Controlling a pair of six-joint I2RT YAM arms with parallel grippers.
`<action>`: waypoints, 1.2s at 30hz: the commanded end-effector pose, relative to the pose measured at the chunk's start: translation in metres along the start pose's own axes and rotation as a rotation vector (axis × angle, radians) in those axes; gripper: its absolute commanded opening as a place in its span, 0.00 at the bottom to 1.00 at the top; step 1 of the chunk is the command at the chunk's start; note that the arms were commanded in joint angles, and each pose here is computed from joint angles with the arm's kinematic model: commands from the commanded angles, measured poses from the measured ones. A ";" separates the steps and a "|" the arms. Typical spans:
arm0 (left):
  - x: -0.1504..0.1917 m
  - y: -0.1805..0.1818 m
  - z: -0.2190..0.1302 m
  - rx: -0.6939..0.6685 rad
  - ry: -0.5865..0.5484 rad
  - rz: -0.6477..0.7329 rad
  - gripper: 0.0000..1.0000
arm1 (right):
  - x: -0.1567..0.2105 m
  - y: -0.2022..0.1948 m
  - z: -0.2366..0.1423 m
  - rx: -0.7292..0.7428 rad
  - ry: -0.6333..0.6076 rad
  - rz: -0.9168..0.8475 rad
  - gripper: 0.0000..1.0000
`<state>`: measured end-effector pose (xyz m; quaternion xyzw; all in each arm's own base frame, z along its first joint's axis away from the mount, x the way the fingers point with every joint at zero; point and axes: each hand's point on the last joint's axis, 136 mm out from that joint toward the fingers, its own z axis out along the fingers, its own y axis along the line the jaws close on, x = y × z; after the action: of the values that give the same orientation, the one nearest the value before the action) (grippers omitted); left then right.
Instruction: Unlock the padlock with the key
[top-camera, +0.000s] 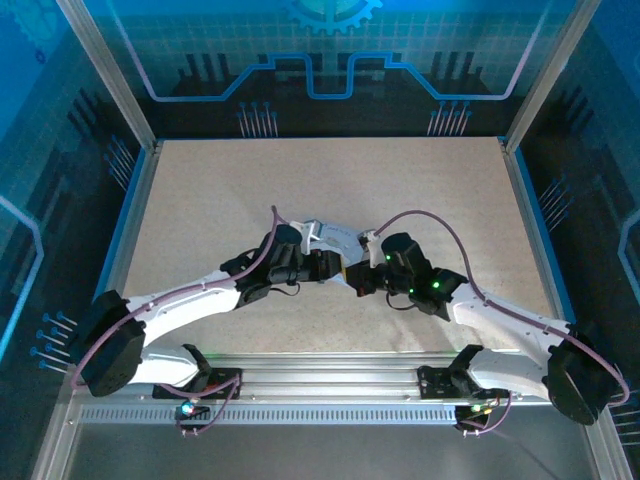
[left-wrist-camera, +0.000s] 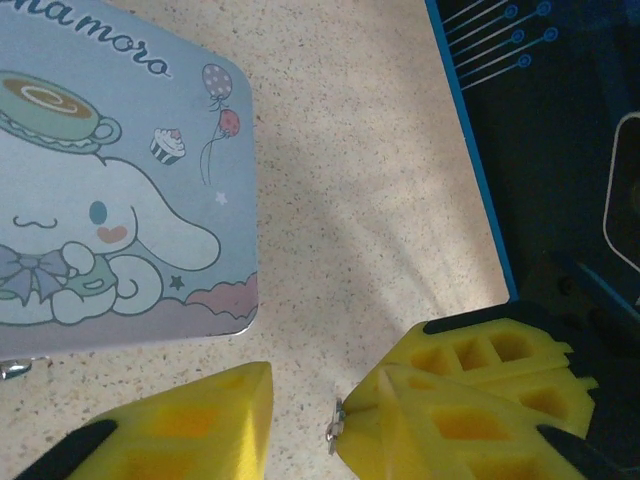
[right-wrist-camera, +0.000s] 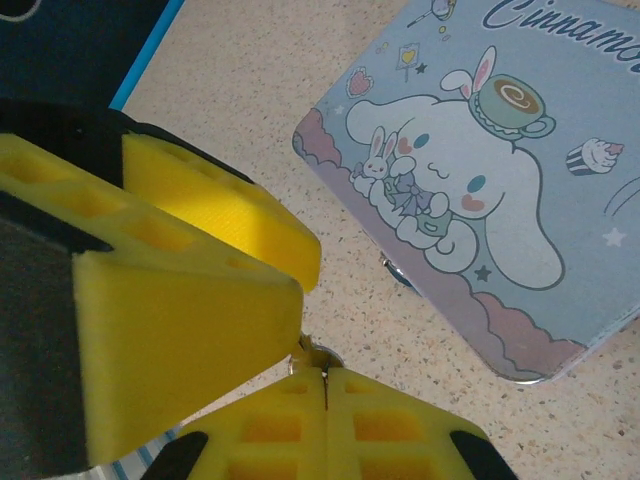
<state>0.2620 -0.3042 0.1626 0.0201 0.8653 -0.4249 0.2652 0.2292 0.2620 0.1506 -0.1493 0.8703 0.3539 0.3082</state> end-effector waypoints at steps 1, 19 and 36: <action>-0.011 -0.015 0.002 0.032 -0.035 0.021 0.29 | -0.011 0.013 -0.006 -0.025 -0.034 -0.009 0.01; -0.018 -0.021 -0.024 0.013 -0.076 0.171 0.00 | -0.009 0.021 -0.022 -0.219 -0.014 -0.020 0.22; -0.005 -0.052 -0.052 0.143 -0.024 0.351 0.00 | -0.026 0.053 -0.051 -0.547 -0.096 -0.055 0.38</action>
<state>0.2354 -0.2941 0.2106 0.1570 0.8285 -0.4211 0.3342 0.2093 0.2585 0.2142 -0.2133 0.7450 0.5494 0.3124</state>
